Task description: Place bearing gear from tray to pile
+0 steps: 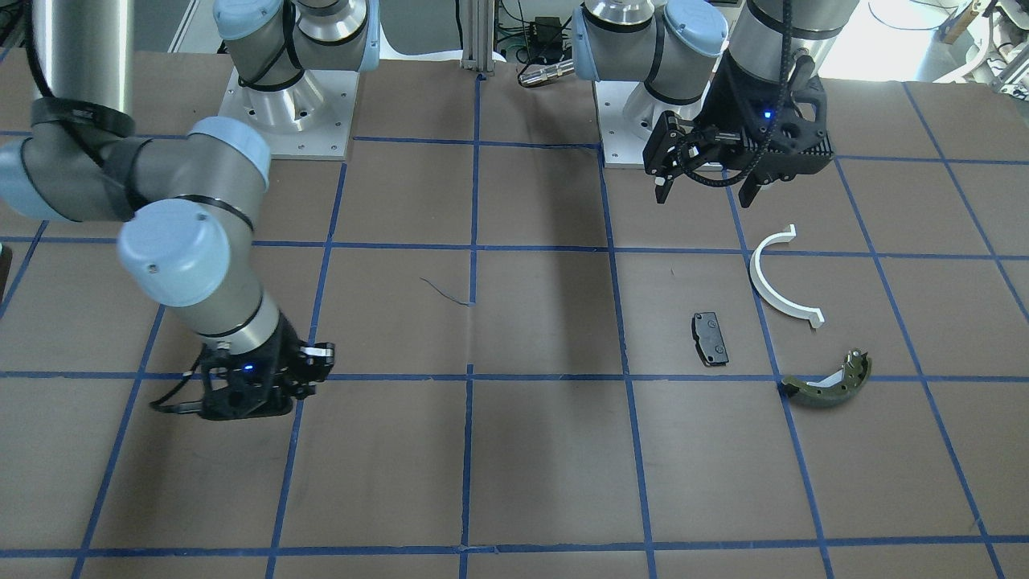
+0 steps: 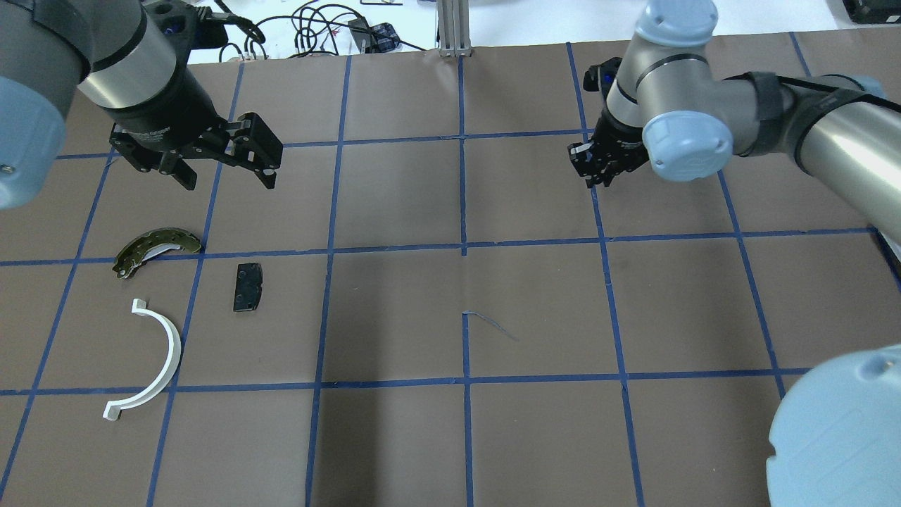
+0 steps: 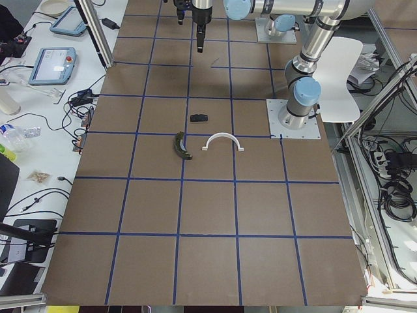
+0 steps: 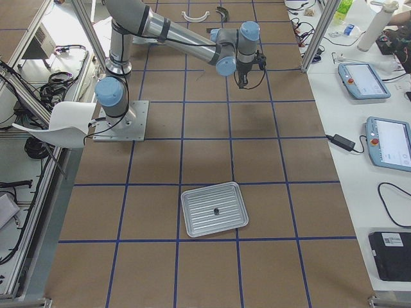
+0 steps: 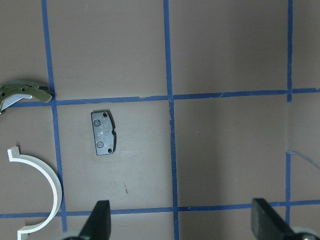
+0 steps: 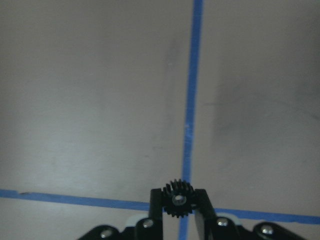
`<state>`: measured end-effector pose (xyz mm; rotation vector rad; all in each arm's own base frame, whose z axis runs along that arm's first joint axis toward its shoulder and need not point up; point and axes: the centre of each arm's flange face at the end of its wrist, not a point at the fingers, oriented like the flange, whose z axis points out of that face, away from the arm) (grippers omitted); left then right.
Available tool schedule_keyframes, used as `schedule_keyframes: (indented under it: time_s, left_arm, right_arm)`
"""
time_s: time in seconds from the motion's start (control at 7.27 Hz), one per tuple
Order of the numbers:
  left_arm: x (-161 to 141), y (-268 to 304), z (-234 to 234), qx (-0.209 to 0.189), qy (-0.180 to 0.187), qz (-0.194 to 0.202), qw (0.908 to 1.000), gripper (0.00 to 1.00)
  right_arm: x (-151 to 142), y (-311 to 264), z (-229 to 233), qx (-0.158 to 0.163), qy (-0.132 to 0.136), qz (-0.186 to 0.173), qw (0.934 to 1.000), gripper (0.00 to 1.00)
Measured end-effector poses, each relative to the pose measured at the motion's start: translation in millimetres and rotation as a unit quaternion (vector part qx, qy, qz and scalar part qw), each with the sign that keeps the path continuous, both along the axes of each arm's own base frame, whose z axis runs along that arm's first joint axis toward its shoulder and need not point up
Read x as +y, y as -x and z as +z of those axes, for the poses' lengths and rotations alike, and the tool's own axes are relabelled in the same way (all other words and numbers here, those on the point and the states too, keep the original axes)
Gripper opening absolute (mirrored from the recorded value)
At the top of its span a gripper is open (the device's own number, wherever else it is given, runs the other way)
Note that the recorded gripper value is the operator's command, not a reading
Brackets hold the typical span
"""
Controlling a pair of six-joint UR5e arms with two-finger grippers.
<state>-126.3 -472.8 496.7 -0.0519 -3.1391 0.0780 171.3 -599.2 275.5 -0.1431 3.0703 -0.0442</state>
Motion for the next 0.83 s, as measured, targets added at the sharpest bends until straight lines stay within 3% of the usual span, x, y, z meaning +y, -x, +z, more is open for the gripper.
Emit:
schedule_keyframes:
  time_s: [0.28,0.55,0.83]
  left_arm:
    - [0.0,-0.1,0.0,0.0,0.0,0.0,1.0,1.0]
    - [0.0,0.1,0.0,0.0,0.0,0.0,1.0,1.0]
    - [-1.2,0.9,-0.7,0.002,-0.001,0.0,1.0,1.0]
  right_arm:
    - [26.1,-86.6,-11.2,-0.032,-0.012,0.021,0.9992,0.0]
    - [45.4,-141.6,-39.7,-0.035,-0.029,0.019,0.9988,0.0]
    - [57.9,-172.7,-64.6,-0.033,-0.039,0.014,0.9986,0.37]
